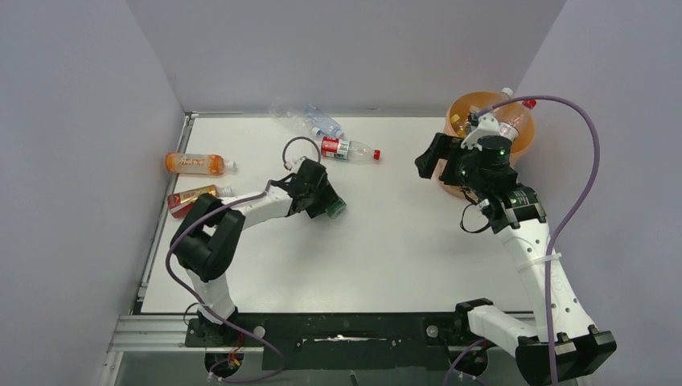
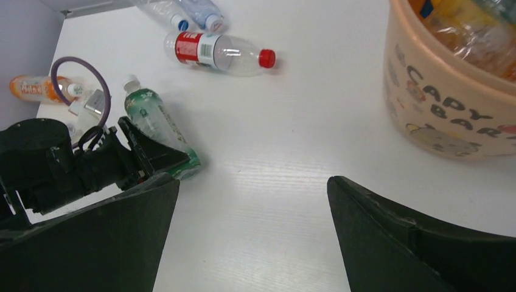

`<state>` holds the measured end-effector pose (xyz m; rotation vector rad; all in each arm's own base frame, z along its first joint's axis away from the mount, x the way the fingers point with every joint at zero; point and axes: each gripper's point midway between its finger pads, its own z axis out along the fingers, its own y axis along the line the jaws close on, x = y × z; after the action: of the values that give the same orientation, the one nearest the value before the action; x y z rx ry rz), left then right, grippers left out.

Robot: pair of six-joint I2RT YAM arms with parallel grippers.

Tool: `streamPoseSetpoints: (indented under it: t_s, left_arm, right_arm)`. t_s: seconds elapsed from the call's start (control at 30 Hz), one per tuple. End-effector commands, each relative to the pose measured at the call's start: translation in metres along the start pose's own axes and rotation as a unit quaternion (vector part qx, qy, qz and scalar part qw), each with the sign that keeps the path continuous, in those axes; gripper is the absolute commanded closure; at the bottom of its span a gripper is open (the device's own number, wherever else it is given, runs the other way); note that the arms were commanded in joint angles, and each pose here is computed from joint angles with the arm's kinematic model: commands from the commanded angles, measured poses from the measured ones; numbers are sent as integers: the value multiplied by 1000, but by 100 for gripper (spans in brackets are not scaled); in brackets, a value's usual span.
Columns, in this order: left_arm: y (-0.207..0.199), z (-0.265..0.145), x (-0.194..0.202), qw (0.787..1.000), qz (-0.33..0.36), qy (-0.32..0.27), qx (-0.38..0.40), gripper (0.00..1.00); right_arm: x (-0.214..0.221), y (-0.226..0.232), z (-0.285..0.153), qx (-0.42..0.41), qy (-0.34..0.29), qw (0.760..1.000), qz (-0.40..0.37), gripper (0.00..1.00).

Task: Put the plastic bottles in the bin
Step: Pick up the plastic bottle at the center of the board.

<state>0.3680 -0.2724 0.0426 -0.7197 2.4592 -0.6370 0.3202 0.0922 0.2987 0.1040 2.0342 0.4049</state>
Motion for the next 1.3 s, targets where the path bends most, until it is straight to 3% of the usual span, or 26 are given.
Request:
streamPoseSetpoints:
  t_s: [0.0, 0.27, 0.63, 0.93, 1.27]
  left_arm:
    - [-30, -50, 4, 991, 124, -14, 40, 59]
    - [-38, -107, 42, 966, 247, -25, 69, 58]
    - [-55, -163, 119, 906, 388, -19, 171, 57]
    - [-72, -186, 176, 859, 448, 18, 247, 57]
    - [-89, -204, 205, 831, 469, 19, 298, 56]
  right_arm:
    - [17, 19, -7, -59, 6, 998, -2, 2]
    - [67, 20, -10, -92, 40, 995, 18, 2]
    - [130, 47, -31, -197, 52, 977, 62, 2]
    - [119, 57, -37, -221, 26, 971, 89, 2]
    - [114, 73, -30, -257, 36, 961, 98, 2]
